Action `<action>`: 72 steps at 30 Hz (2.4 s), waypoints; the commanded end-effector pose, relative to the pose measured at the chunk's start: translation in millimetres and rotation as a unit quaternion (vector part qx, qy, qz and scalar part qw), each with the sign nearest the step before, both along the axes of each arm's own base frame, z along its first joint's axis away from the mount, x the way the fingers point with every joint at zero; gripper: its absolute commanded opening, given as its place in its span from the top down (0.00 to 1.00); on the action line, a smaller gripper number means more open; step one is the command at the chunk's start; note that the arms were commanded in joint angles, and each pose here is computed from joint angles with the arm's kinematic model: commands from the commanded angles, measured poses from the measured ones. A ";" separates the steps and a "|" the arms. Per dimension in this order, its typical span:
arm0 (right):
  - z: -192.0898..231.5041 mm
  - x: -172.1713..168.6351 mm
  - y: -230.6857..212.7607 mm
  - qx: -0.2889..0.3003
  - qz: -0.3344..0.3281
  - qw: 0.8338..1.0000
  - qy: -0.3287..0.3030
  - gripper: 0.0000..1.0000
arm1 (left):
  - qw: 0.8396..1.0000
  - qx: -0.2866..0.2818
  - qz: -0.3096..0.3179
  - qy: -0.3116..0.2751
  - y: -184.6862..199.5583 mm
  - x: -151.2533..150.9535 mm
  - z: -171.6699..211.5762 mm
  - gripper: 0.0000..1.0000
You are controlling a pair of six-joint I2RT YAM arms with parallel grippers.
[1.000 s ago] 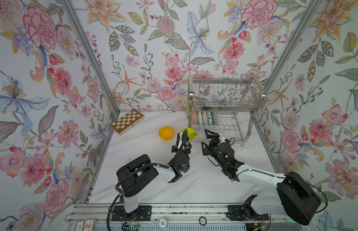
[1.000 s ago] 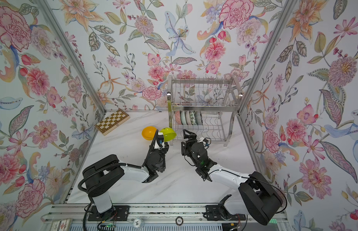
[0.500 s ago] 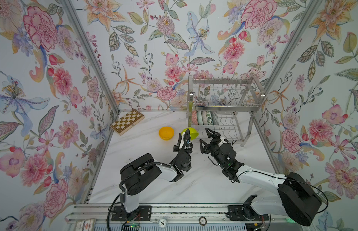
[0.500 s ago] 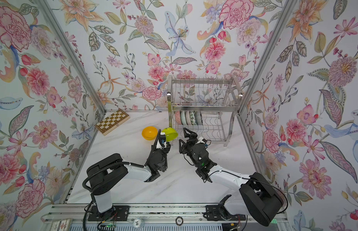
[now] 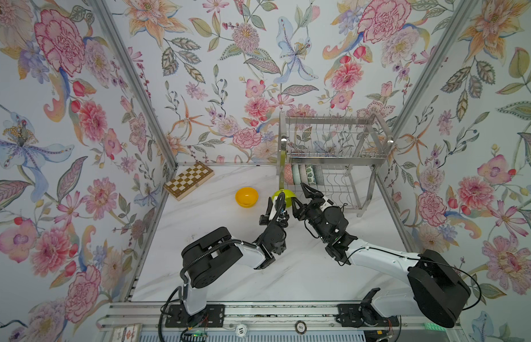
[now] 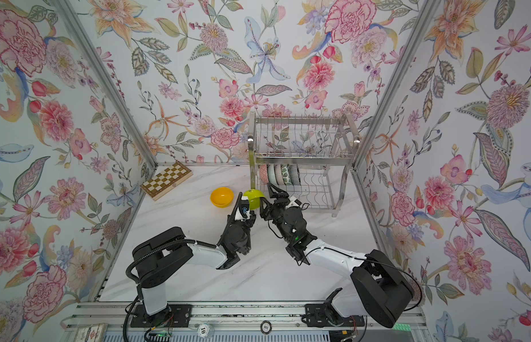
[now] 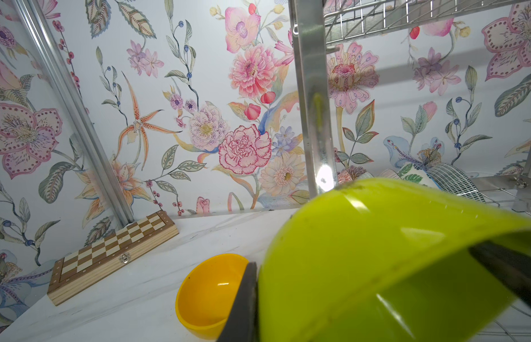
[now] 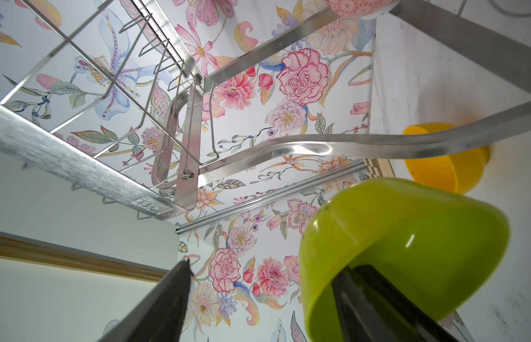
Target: Load the bowls into the dish rack
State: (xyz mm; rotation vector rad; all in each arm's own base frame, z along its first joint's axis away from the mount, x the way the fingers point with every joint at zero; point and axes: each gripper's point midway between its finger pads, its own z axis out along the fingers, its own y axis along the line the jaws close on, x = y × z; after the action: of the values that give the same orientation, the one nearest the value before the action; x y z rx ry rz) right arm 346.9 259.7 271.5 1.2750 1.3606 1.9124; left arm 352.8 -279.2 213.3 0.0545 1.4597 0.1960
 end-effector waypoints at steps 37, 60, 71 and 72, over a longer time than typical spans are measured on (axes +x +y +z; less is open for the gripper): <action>15.1 18.2 15.0 0.057 -0.011 0.998 -0.027 1.00 | 0.998 -0.007 -0.045 -0.044 -18.2 -15.3 20.5 1.00; 25.0 17.0 -2.9 0.025 -0.034 0.997 -0.068 1.00 | 0.996 -0.041 -0.077 -0.022 -16.9 -19.8 20.3 0.39; 8.7 26.4 -39.2 -0.041 -0.067 0.995 -0.064 1.00 | 0.990 -0.068 -0.127 0.009 -24.7 -25.0 25.9 0.01; 7.6 27.0 -43.8 -0.049 -0.072 0.994 -0.066 1.00 | 0.988 -0.071 -0.134 0.011 -26.6 -25.4 28.3 0.01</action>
State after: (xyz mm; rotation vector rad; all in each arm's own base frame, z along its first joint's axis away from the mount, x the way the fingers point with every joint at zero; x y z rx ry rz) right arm 376.4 226.4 271.9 1.1998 1.2507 1.8048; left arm 330.9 -301.2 237.8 0.1270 1.4509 -0.0609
